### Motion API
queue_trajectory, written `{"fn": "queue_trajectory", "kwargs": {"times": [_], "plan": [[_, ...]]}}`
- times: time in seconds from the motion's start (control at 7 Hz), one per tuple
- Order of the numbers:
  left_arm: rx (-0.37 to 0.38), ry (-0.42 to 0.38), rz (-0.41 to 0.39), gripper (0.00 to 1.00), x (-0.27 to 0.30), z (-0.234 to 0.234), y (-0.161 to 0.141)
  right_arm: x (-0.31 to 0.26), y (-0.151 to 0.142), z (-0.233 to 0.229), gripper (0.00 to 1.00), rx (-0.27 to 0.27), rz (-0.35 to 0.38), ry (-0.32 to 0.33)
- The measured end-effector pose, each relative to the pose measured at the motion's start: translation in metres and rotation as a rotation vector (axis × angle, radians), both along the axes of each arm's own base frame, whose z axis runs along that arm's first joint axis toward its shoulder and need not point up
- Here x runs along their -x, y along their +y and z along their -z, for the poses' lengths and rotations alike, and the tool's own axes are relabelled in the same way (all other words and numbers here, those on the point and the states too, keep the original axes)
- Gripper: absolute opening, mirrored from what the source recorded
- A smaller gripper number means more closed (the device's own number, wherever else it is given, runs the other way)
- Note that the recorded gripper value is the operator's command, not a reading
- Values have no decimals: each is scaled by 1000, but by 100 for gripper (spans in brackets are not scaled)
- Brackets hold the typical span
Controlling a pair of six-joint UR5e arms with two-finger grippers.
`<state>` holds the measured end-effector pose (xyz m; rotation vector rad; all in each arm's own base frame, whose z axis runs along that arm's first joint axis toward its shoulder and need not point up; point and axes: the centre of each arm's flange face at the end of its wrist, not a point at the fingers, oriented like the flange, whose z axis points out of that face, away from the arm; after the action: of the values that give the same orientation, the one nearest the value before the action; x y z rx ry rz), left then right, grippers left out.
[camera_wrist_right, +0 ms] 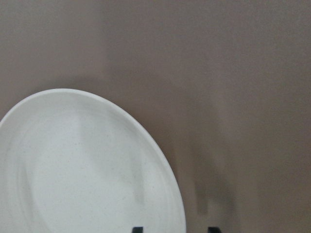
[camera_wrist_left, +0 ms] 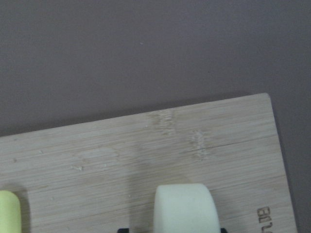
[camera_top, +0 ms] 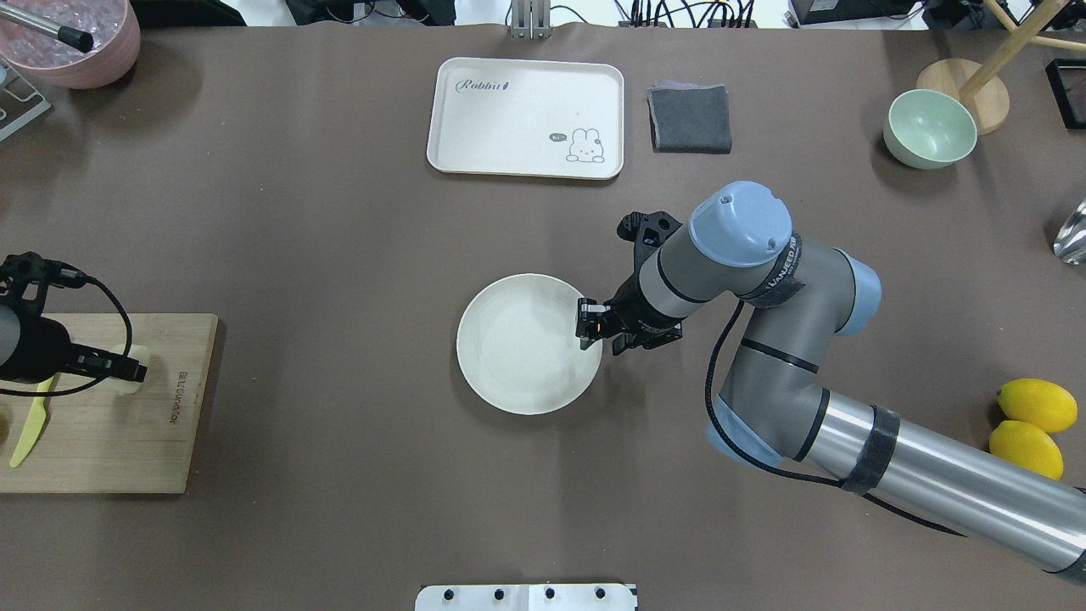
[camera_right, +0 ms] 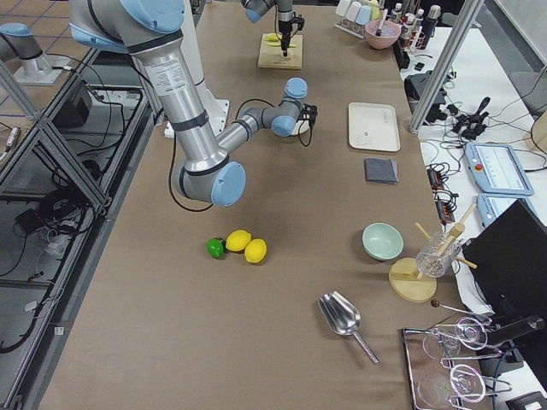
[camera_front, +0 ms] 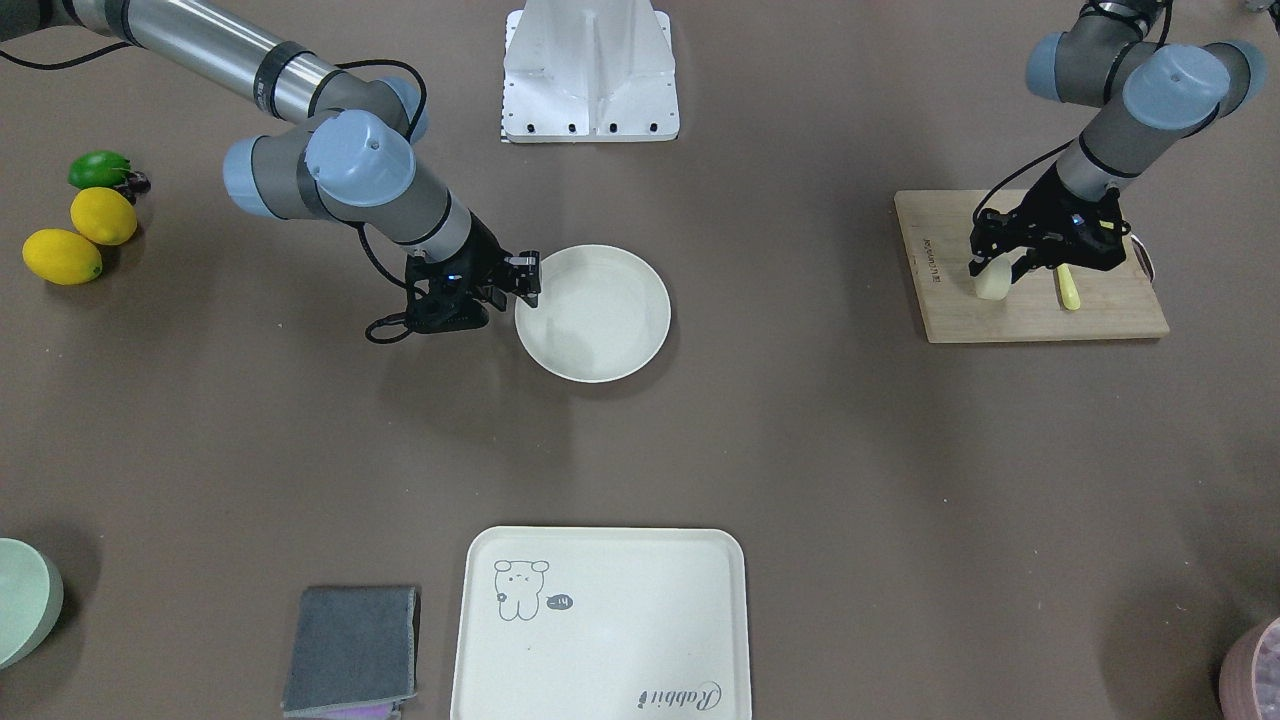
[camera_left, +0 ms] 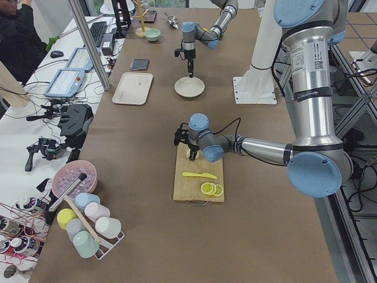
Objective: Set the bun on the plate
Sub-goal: 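Grasp and lift the white bun with the left gripper while the right arm withdraws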
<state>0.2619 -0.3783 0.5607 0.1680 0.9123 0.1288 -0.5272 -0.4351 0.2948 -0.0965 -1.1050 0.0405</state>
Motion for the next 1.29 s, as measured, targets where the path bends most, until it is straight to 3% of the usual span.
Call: {"fn": "queue_trajectory", "kwargs": {"times": [0.43,0.86,1.29], "plan": [[-30,36,-5,44,-2,22,-1,-29,-15,-2,100,21,-6,-17],[-67,163,37,44,-37,102,-34,-110,-48,-47,100,62,-9,-13],[-5,246,56,44,-124,229,-62,-204,-80,-133,100,-26,-9,50]]}}
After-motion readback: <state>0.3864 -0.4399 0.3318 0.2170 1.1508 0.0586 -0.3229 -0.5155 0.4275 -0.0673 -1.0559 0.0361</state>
